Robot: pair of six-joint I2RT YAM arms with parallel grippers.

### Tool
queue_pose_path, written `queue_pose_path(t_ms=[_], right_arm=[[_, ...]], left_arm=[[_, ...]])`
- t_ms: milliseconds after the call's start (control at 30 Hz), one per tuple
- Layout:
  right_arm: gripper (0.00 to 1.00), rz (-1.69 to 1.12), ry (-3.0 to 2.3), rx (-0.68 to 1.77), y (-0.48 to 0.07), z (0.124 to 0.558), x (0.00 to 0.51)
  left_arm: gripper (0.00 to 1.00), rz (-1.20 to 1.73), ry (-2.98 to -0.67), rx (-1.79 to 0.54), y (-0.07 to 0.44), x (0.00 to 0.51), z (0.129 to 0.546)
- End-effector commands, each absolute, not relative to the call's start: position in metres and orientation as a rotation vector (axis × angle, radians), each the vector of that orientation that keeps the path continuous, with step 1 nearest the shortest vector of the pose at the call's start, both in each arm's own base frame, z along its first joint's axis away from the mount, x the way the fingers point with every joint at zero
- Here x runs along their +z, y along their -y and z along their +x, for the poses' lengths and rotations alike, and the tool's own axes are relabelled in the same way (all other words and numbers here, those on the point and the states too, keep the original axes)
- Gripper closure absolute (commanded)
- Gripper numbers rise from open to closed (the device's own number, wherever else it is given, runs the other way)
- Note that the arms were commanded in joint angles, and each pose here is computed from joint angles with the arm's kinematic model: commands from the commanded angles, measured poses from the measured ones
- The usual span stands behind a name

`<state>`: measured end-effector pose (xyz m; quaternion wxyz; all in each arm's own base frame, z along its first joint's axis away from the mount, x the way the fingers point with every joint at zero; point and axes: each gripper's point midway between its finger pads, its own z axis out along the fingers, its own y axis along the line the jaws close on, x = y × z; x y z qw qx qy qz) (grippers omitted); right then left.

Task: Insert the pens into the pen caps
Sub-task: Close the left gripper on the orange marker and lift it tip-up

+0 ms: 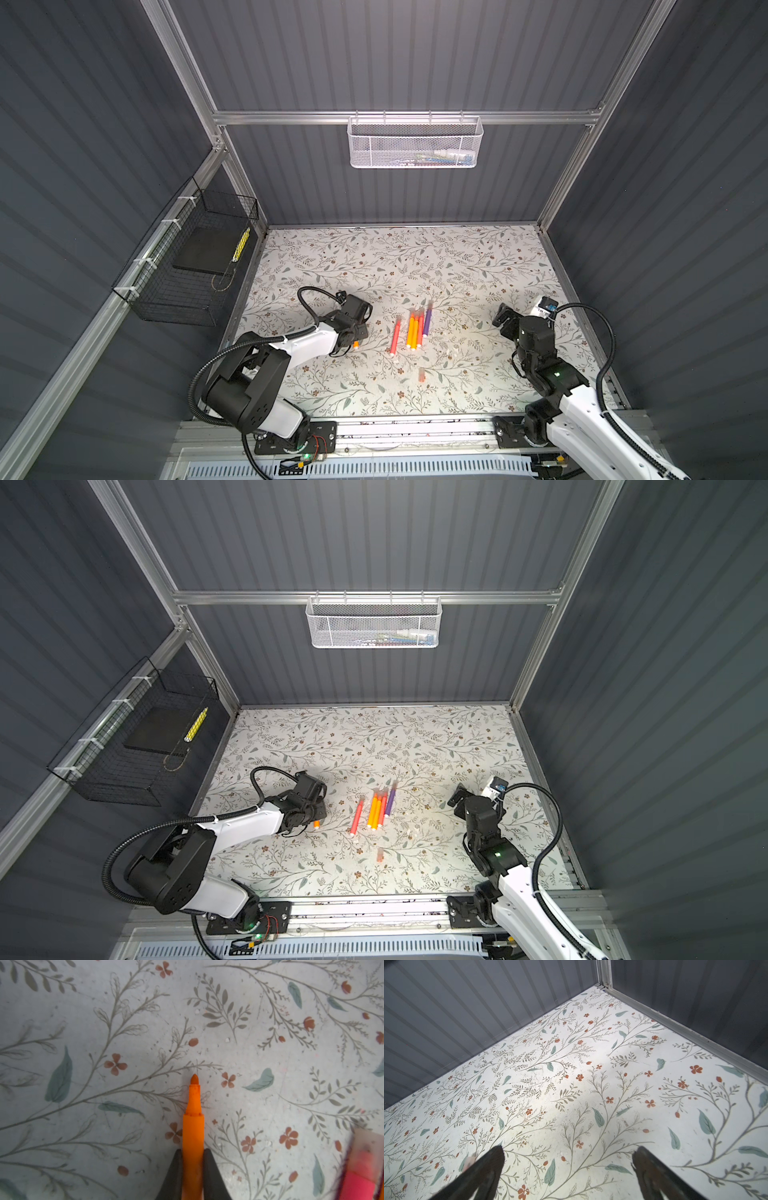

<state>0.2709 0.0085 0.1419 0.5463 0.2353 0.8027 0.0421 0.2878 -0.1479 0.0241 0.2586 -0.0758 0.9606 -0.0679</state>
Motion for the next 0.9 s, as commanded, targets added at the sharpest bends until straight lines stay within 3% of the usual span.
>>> queue_pose_path(t_ms=[0, 233, 433, 633, 867], right_arm=[[0.01, 0.559, -1.894, 0.092, -0.006, 0.270, 0.141], [0.01, 0.552, -1.912, 0.175, -0.017, 0.269, 0.145], [0.09, 0.396, -1.929, 0.635, -0.098, 0.275, 0.157], [0.08, 0.198, -1.924, 0.877, -0.196, 0.256, 0.178], [0.11, 0.119, -1.913, 1.128, -0.265, 0.235, 0.185]], left_arm=[[0.94, -0.100, -2.608, -0.318, 0.161, 0.032, 0.277], [1.00, 0.079, -2.412, -0.662, 0.197, 0.086, 0.263], [1.00, 0.256, -2.256, -0.787, 0.230, 0.123, 0.243], [1.00, 0.326, -2.196, -0.836, 0.246, 0.133, 0.233], [1.00, 0.370, -2.122, -0.945, 0.253, 0.143, 0.222]])
